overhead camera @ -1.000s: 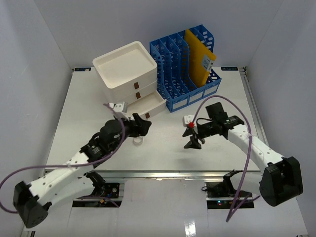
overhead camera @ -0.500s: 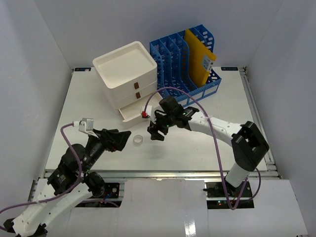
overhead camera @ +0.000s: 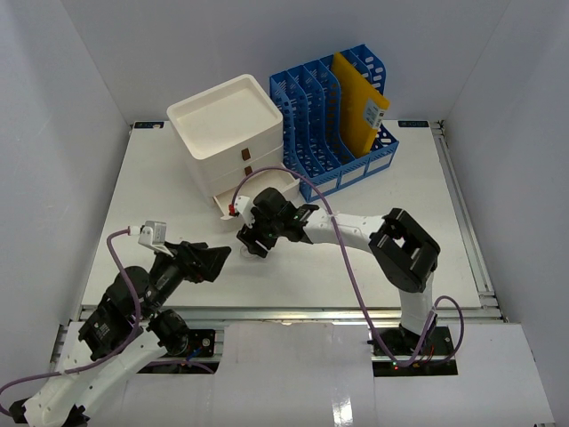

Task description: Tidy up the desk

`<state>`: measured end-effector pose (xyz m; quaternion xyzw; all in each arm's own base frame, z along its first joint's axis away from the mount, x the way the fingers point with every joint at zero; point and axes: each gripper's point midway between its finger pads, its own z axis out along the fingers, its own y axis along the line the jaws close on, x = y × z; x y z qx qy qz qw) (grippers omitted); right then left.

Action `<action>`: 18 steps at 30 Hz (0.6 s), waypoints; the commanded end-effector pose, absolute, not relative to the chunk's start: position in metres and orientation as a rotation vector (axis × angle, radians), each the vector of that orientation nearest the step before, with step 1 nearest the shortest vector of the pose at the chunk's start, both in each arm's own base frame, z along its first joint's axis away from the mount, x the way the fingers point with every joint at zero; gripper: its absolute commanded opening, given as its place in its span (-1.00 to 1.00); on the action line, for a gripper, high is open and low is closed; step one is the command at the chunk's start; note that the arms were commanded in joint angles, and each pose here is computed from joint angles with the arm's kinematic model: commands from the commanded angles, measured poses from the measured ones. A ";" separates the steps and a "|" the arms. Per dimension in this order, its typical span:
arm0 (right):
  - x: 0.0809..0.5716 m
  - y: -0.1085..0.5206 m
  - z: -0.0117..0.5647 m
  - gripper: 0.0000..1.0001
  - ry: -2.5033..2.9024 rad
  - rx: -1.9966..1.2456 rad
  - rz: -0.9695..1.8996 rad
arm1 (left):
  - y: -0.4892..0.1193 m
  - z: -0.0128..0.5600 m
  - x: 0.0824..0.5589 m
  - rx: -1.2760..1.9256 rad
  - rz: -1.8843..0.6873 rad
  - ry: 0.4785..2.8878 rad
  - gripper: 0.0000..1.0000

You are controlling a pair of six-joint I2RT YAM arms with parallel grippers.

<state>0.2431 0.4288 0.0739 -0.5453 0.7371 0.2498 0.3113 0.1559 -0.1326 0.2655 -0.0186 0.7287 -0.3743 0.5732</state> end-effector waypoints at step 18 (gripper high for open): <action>0.265 0.440 0.051 0.02 1.983 -1.369 0.583 | -0.121 0.269 0.139 -0.017 -0.896 1.695 0.96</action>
